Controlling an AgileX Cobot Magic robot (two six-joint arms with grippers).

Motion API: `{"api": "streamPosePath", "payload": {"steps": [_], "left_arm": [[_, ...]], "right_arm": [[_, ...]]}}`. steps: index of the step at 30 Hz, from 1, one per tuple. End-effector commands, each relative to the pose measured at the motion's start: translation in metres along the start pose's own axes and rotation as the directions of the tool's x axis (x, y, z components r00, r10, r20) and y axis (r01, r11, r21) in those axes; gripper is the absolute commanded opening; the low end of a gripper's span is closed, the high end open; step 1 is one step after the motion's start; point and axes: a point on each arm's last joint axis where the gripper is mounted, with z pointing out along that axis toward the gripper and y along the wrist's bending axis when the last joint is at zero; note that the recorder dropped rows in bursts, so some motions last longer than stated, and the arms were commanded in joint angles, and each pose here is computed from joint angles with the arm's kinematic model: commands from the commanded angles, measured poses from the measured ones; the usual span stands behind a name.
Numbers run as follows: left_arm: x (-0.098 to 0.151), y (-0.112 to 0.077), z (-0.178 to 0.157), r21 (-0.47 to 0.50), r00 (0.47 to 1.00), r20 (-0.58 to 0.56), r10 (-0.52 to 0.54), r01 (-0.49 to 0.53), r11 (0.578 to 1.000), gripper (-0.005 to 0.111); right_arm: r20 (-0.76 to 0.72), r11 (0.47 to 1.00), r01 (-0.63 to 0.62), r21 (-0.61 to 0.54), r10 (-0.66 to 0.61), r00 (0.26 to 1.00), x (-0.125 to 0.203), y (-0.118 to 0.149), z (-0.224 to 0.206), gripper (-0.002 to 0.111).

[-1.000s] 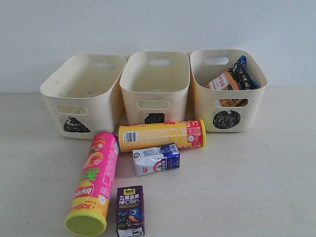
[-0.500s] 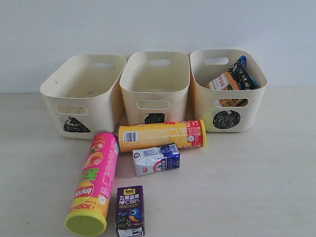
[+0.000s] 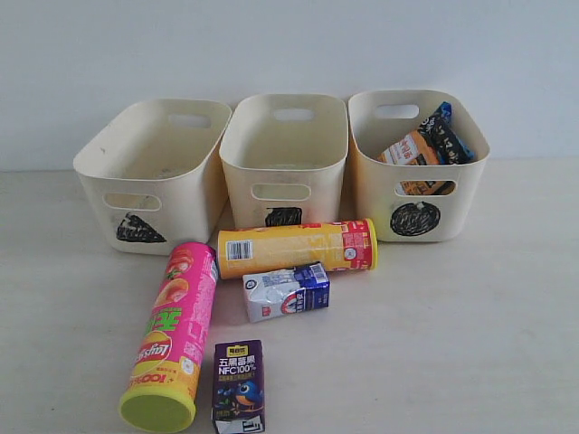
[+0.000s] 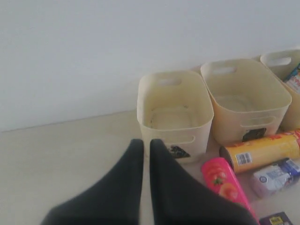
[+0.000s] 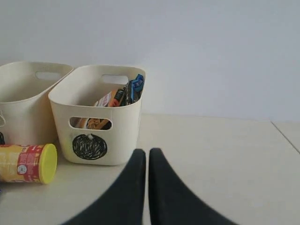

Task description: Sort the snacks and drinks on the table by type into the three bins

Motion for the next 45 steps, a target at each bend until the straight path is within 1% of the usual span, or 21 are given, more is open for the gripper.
{"api": "streamPosePath", "payload": {"steps": [1,3,6,8,10,12,14,16,19,21,23,30,33,37,39,45], "left_arm": [[0.001,-0.009,0.013,0.089,0.984,-0.172,0.037,-0.022,0.996,0.004],[0.004,-0.015,0.021,0.140,0.952,-0.300,0.057,-0.015,0.990,0.004],[0.011,-0.027,0.040,0.206,0.876,-0.477,0.073,0.030,0.978,0.004],[0.013,-0.036,0.056,0.247,0.843,-0.534,0.061,0.087,0.965,0.004],[0.016,-0.048,0.071,0.295,0.805,-0.592,0.039,0.171,0.940,0.004],[0.016,-0.057,0.085,0.327,0.789,-0.614,0.022,0.230,0.917,0.006],[0.016,-0.063,0.101,0.355,0.782,-0.622,0.032,0.245,0.902,0.014],[0.018,-0.067,0.118,0.350,0.777,-0.630,0.024,0.256,0.901,0.028],[0.023,-0.071,0.143,0.331,0.765,-0.644,0.011,0.265,0.906,0.053],[0.027,-0.074,0.158,0.318,0.755,-0.656,0.004,0.271,0.909,0.068],[0.031,-0.076,0.171,0.308,0.742,-0.671,-0.001,0.279,0.909,0.075],[0.055,-0.086,0.215,0.268,0.673,-0.739,-0.009,0.307,0.913,0.076],[0.065,-0.089,0.231,0.251,0.652,-0.758,-0.013,0.310,0.917,0.076],[0.080,-0.095,0.254,0.223,0.627,-0.777,-0.050,0.350,0.910,0.076],[0.086,-0.099,0.263,0.208,0.611,-0.788,-0.076,0.381,0.901,0.076],[0.112,-0.104,0.286,0.172,0.552,-0.830,-0.076,0.384,0.907,0.076]], "right_arm": [[-0.016,1.000,0.000,-0.002,0.000,1.000,0.005,0.000,0.000,0.000],[-0.020,1.000,-0.010,-0.003,0.010,1.000,0.006,0.000,0.000,0.000],[-0.020,0.999,-0.048,-0.002,0.048,0.999,0.006,0.000,0.000,0.000],[-0.020,0.998,-0.070,-0.002,0.070,0.997,0.006,0.000,0.000,0.000],[-0.020,0.997,-0.080,-0.002,0.080,0.997,0.006,0.000,0.000,0.000],[-0.020,0.997,-0.080,-0.002,0.080,0.997,0.006,0.000,0.000,0.000],[-0.022,0.997,-0.079,-0.003,0.079,0.997,0.006,0.001,0.000,0.000],[-0.026,0.997,-0.079,-0.004,0.079,0.997,0.006,0.001,0.000,0.000],[-0.041,0.997,-0.080,-0.010,0.079,0.996,0.007,0.001,0.000,0.000],[-0.035,0.996,-0.092,-0.007,0.091,0.995,0.007,0.001,0.000,0.000],[-0.036,0.995,-0.100,-0.007,0.099,0.994,0.007,0.001,0.000,0.000],[-0.036,0.995,-0.100,-0.007,0.099,0.994,0.007,0.001,0.000,0.000],[-0.036,0.995,-0.100,-0.007,0.099,0.994,0.007,0.001,0.000,0.000],[-0.036,0.995,-0.100,-0.007,0.099,0.994,0.007,0.001,0.000,0.000],[-0.036,0.995,-0.101,-0.007,0.101,0.994,0.007,0.001,0.000,0.000],[-0.036,0.995,-0.101,-0.007,0.101,0.994,0.007,0.001,0.000,0.000]]}}
